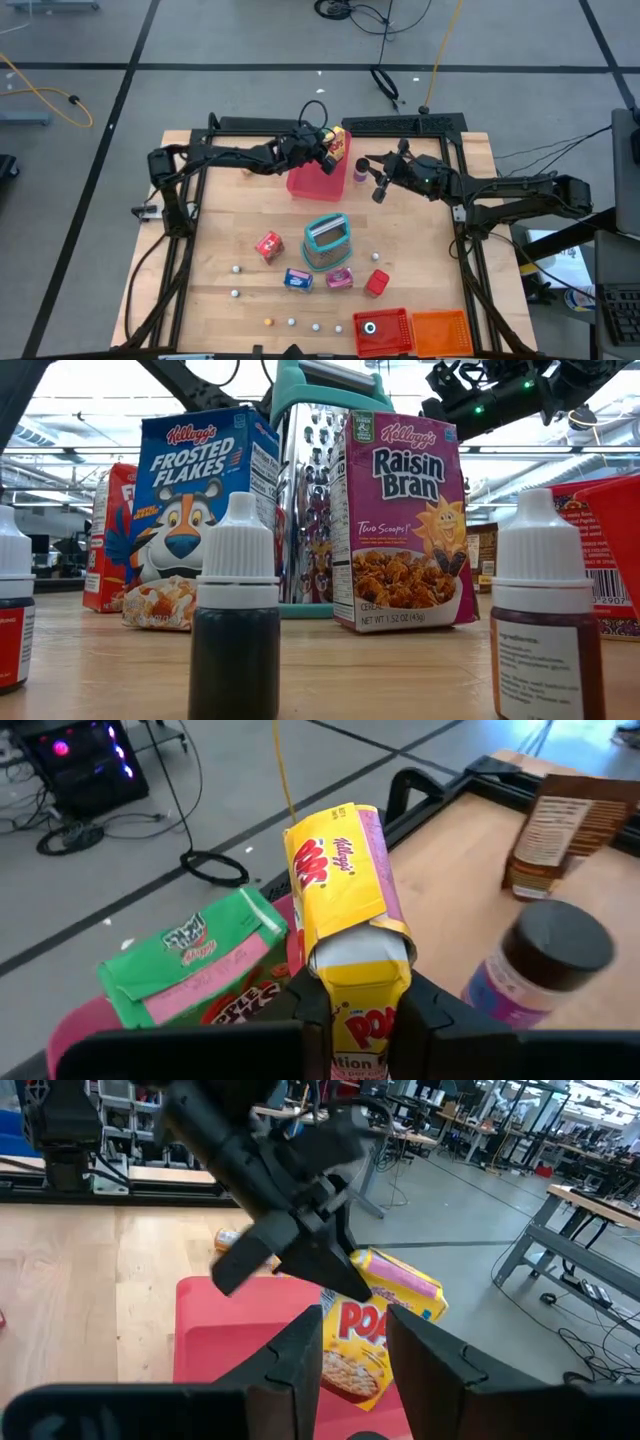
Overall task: Pick & Place Kitchen Items
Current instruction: Put the yellow cereal box into the pink bin
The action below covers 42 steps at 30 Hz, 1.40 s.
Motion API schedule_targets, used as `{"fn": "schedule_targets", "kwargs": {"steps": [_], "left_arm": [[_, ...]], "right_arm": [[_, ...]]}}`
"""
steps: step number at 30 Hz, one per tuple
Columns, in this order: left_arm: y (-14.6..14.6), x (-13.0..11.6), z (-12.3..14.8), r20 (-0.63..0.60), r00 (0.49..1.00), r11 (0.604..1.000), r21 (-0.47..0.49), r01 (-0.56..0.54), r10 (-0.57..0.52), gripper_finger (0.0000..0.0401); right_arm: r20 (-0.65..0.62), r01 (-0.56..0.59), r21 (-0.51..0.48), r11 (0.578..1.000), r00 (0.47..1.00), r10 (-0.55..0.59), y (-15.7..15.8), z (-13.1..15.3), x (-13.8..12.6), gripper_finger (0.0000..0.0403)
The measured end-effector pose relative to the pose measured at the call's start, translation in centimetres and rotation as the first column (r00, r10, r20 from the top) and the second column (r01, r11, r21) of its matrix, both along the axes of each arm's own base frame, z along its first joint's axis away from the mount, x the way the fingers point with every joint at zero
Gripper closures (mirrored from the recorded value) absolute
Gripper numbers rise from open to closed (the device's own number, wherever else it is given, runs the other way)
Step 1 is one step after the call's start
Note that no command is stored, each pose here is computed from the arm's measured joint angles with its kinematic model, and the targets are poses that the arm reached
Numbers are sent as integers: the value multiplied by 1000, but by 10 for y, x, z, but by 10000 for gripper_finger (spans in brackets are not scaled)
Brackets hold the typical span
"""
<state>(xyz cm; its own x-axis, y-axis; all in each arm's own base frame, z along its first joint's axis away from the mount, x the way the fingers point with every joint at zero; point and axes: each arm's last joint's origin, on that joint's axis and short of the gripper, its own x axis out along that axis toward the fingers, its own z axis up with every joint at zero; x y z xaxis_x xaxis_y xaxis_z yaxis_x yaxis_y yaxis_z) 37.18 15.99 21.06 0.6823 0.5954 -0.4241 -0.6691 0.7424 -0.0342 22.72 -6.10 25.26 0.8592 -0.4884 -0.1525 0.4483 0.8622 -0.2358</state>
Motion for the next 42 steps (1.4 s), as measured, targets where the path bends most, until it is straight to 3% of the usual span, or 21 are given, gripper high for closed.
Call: {"fn": "schedule_targets", "kwargs": {"steps": [12,18,42], "left_arm": [[9,9,-23,73,983,986,11,-169,168,350],[9,15,-22,123,980,985,46,-166,159,349],[11,17,-27,131,978,983,65,-169,160,347]], "right_arm": [[-7,0,1,1000,1000,0,0,-1,0,300],[-7,0,0,1000,1000,0,0,-1,0,300],[-7,-1,1,1000,1000,1,0,-1,0,301]]}}
